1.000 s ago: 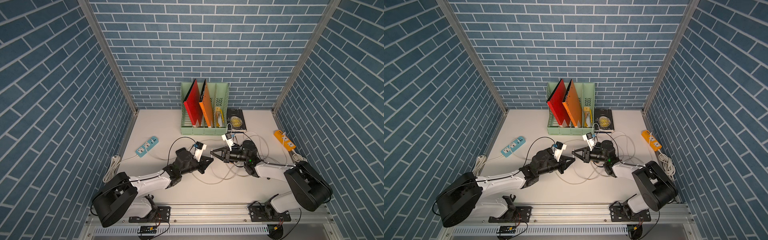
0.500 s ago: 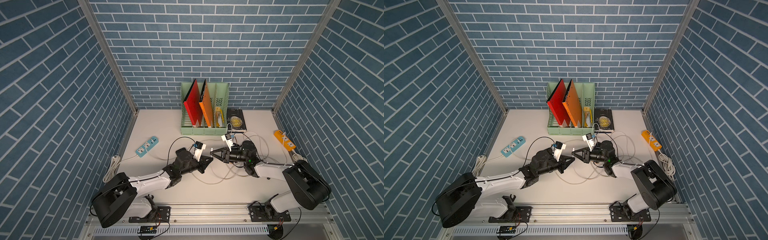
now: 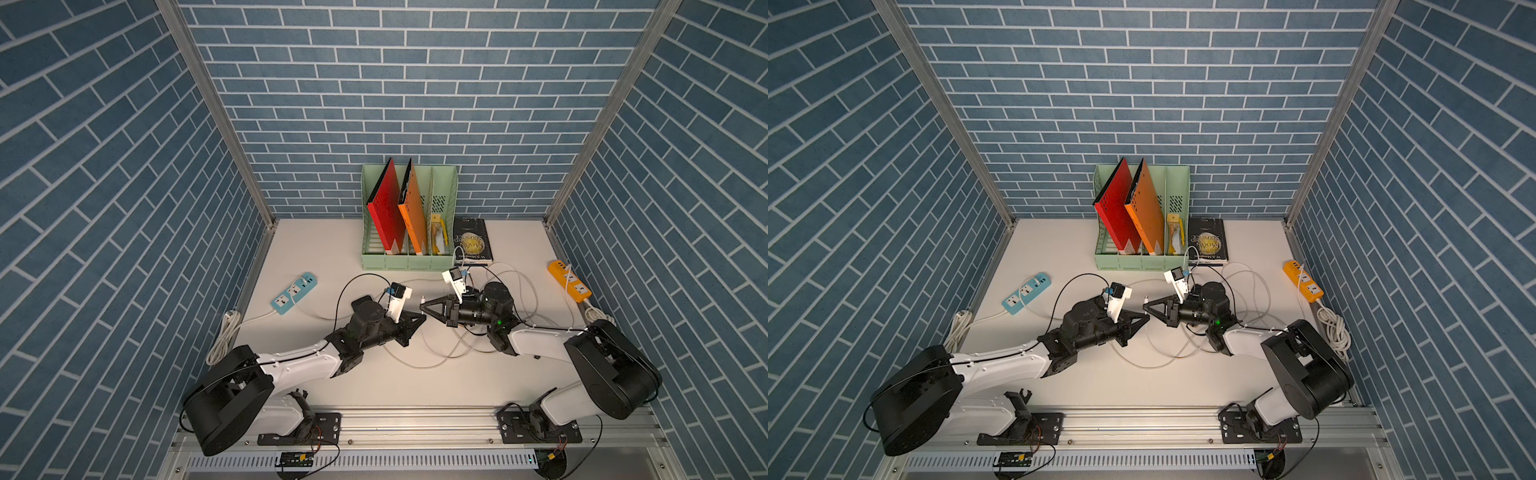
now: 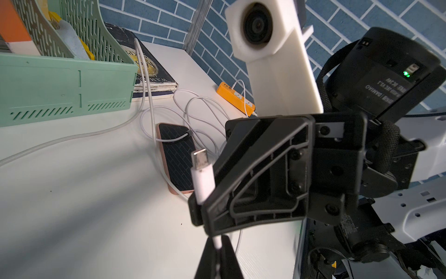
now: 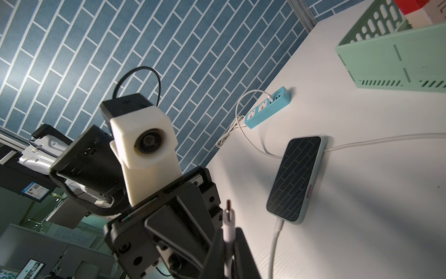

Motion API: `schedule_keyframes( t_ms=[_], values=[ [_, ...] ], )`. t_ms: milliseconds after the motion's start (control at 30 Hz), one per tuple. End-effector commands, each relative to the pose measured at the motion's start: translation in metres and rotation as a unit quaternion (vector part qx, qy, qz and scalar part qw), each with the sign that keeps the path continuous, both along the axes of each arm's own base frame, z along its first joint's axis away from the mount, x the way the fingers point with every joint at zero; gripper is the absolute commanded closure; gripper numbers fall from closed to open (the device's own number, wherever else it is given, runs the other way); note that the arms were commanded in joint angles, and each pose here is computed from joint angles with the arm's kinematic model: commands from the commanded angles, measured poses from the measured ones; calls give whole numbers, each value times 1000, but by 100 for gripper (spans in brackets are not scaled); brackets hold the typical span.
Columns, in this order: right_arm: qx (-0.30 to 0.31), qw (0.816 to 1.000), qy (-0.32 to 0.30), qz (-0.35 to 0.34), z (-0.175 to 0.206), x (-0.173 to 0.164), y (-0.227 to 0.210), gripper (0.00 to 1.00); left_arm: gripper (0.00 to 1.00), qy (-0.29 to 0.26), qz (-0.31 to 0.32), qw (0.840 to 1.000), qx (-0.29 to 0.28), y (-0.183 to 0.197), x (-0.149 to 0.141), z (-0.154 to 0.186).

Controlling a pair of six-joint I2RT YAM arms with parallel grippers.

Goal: Plug the charging cable into the phone
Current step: Pick up the charging cable from the center of the board, then pick up the phone at the center of the board.

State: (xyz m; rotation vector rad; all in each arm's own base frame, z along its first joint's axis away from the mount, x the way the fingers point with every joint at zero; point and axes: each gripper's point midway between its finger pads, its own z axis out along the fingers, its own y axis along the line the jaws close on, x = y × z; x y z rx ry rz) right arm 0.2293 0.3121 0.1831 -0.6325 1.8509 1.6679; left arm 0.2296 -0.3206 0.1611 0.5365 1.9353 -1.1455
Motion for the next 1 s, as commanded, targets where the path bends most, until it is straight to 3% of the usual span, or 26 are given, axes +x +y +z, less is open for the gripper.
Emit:
schedule_keyframes(
  t_ms=[0,133,200,267,333,367,467,600,867,967],
  values=[
    [9,1000,-8,-1,4,2,1,96,100,-10,-2,1000,-5,1,-3,4],
    [15,1000,-11,-2,9,4,2,100,99,-7,6,1000,1,3,0,3],
    [11,1000,-12,-9,8,7,0,100,72,-2,23,1000,14,7,4,-1],
    [0,1000,-14,-27,5,15,-7,100,26,7,58,998,36,16,12,-6],
    [-21,999,-5,-49,-4,24,-15,100,10,13,89,995,48,27,16,-6],
    [-37,997,1,-66,-9,30,-20,100,7,15,105,993,53,33,18,-4],
    [-102,986,3,-130,-27,51,-41,100,6,17,150,986,70,51,22,0],
    [-181,957,15,-225,-44,65,-84,100,7,18,195,976,96,60,37,14],
    [-294,861,38,-413,-64,77,-195,100,22,41,136,981,134,1,58,2],
    [-346,809,48,-472,-69,77,-237,100,22,42,109,980,161,-27,64,-11]
  ],
)
